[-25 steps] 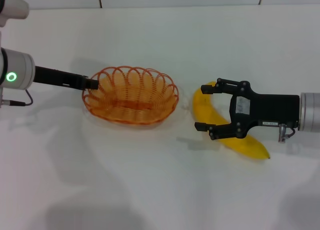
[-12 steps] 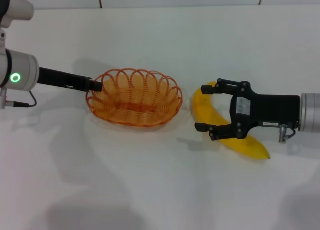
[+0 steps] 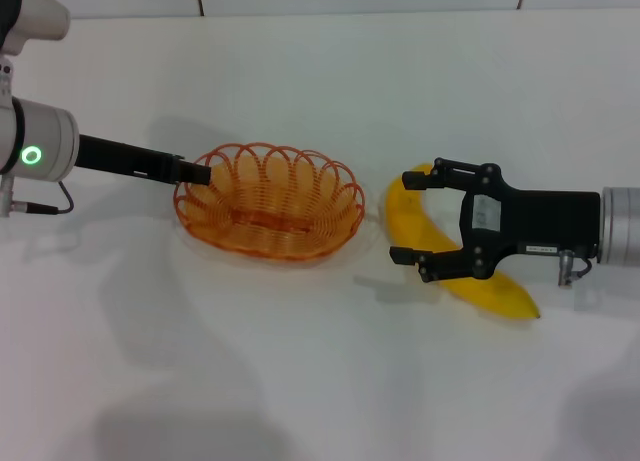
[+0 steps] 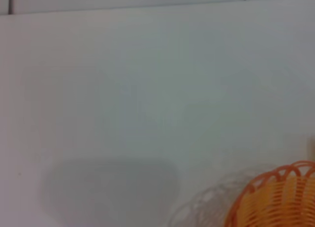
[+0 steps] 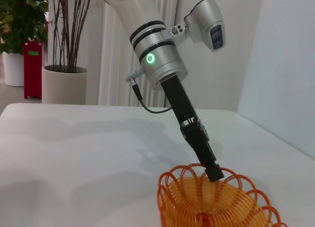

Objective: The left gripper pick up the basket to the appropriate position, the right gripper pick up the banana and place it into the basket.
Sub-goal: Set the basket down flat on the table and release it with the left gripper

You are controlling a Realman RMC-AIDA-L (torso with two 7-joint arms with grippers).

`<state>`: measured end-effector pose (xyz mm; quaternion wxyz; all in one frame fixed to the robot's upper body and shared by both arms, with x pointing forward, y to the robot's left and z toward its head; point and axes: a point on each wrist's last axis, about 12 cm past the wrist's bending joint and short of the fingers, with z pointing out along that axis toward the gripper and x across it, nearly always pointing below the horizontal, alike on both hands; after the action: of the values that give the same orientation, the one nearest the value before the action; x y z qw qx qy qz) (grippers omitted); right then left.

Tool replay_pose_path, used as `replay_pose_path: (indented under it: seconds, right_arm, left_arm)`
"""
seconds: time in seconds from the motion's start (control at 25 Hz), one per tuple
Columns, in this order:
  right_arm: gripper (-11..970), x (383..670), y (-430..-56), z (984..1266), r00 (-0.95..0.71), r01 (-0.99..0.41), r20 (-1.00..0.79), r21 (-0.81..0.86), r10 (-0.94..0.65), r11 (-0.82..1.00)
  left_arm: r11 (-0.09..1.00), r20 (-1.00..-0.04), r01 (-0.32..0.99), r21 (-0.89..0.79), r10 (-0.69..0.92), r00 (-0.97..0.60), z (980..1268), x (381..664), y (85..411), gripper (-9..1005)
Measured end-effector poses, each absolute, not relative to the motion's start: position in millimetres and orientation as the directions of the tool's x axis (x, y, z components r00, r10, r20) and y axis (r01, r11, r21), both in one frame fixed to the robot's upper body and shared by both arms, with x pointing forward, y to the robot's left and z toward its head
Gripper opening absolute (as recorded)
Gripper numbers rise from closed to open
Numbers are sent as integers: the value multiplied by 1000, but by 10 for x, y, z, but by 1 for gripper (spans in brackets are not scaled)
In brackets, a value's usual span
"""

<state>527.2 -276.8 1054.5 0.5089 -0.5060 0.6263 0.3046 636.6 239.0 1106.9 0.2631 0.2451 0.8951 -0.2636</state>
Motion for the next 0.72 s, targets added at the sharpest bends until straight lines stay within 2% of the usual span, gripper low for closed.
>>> replay_pose_path:
  seconds: [0.08,0.28,0.44,0.72]
  right_arm:
    - [888,5268,-2772,10542,29,-943,-946,-133,-323,304]
    - [888,5248,-2793,10530,23,-942,-946,-128,-323,310]
    - [888,5229,-2819,10519,17,-940,-945,-126,-325,316]
    - [888,5236,-2830,10529,19,-935,-949,-128,-316,330]
  left_arm:
    - [738,-604,586,-336,308,-735,11071,6367,2391,132]
    - [736,-627,609,-295,331,-705,11125,6393,2424,384]
    - [722,-664,635,-274,335,-668,11233,6376,2491,527]
    - [658,-764,709,-254,313,-564,11397,6051,2717,736]
